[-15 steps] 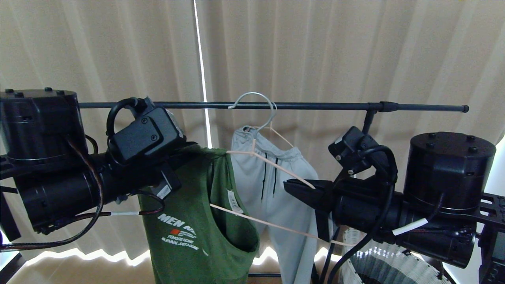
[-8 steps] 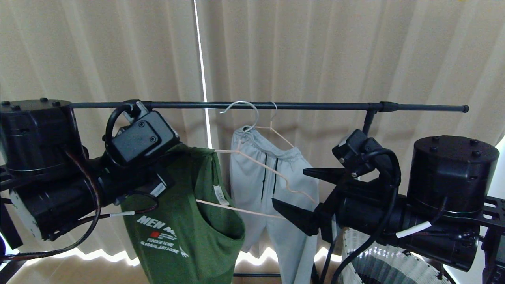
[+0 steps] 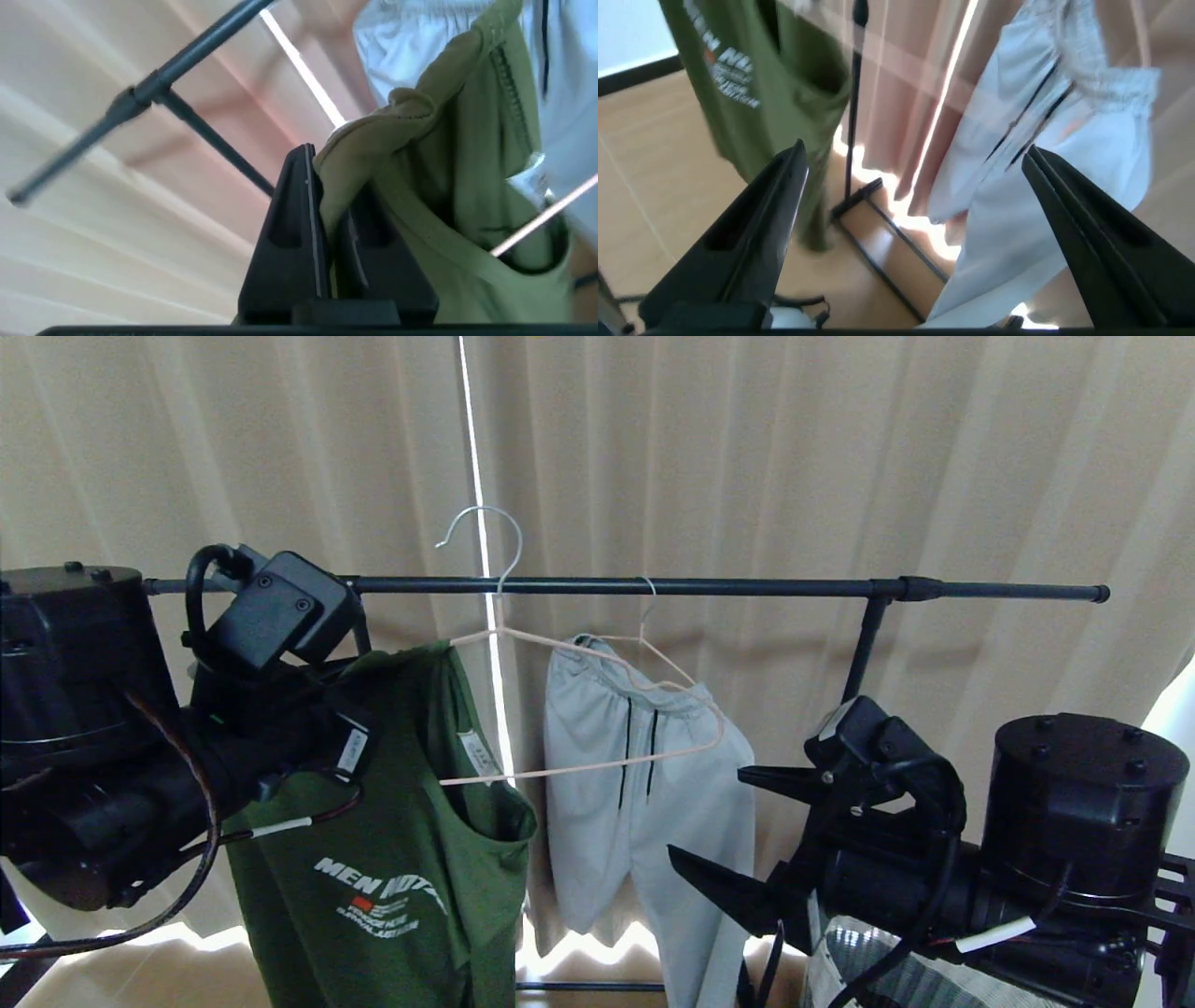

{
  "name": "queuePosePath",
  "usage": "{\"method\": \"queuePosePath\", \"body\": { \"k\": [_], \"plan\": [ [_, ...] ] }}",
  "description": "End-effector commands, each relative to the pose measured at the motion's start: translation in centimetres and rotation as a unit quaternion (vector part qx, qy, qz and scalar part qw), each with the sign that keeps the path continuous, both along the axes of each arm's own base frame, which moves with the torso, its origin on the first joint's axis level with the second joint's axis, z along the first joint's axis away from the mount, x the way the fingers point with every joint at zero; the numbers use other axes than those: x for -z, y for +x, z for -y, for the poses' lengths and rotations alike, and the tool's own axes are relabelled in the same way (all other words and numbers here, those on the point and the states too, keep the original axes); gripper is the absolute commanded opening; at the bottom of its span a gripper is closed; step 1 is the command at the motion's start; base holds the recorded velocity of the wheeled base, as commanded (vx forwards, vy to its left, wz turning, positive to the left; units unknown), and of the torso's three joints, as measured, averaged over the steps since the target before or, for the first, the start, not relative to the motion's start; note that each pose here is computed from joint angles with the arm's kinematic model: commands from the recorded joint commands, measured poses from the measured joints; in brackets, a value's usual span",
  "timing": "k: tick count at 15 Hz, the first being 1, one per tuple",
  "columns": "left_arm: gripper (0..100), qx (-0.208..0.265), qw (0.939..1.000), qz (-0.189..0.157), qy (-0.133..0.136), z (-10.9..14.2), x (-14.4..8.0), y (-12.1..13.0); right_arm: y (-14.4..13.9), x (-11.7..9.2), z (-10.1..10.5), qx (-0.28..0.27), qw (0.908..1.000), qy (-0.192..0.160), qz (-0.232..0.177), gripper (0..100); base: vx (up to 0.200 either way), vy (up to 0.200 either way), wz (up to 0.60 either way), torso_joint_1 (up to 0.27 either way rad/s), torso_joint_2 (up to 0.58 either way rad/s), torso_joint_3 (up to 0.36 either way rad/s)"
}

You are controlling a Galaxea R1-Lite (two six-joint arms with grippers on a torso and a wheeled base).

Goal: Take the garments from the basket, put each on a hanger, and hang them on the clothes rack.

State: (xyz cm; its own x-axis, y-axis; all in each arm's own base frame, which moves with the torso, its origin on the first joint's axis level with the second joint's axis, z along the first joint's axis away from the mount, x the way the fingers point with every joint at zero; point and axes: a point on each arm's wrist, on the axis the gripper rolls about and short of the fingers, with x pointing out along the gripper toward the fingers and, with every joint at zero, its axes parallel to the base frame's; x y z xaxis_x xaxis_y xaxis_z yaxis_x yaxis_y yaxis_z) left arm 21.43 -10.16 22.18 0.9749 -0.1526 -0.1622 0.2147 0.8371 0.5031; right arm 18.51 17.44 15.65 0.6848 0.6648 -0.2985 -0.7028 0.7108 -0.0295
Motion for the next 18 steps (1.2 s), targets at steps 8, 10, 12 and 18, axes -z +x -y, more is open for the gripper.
{"method": "queuePosePath", "body": {
  "k": [8,10,12,18],
  "plan": [
    [0,0.061,0.9924,0.031,-0.102,2.9,-3.2,-1.6,0.0,1.0,-2.7,-0.004,0.9999,0.008,-0.012,100,0.000,0.000,0.00,0.000,0.00,0.000],
    [0,0.075,0.9898,0.030,-0.118,3.6,-3.5,-1.9,0.4,1.3,-3.4,-0.006,0.9998,0.017,-0.003,100,0.000,0.000,0.00,0.000,0.00,0.000],
    [0,0.090,0.9878,0.028,-0.125,4.2,-3.6,-2.4,0.8,1.8,-3.9,-0.006,0.9997,0.024,0.005,100,0.000,0.000,0.00,0.000,0.00,0.000],
    [0,0.110,0.9841,0.037,-0.134,4.5,-4.3,-3.4,1.2,2.7,-4.3,-0.004,0.9999,0.015,-0.003,100,0.000,0.000,0.00,0.000,0.00,0.000]
  ]
}}
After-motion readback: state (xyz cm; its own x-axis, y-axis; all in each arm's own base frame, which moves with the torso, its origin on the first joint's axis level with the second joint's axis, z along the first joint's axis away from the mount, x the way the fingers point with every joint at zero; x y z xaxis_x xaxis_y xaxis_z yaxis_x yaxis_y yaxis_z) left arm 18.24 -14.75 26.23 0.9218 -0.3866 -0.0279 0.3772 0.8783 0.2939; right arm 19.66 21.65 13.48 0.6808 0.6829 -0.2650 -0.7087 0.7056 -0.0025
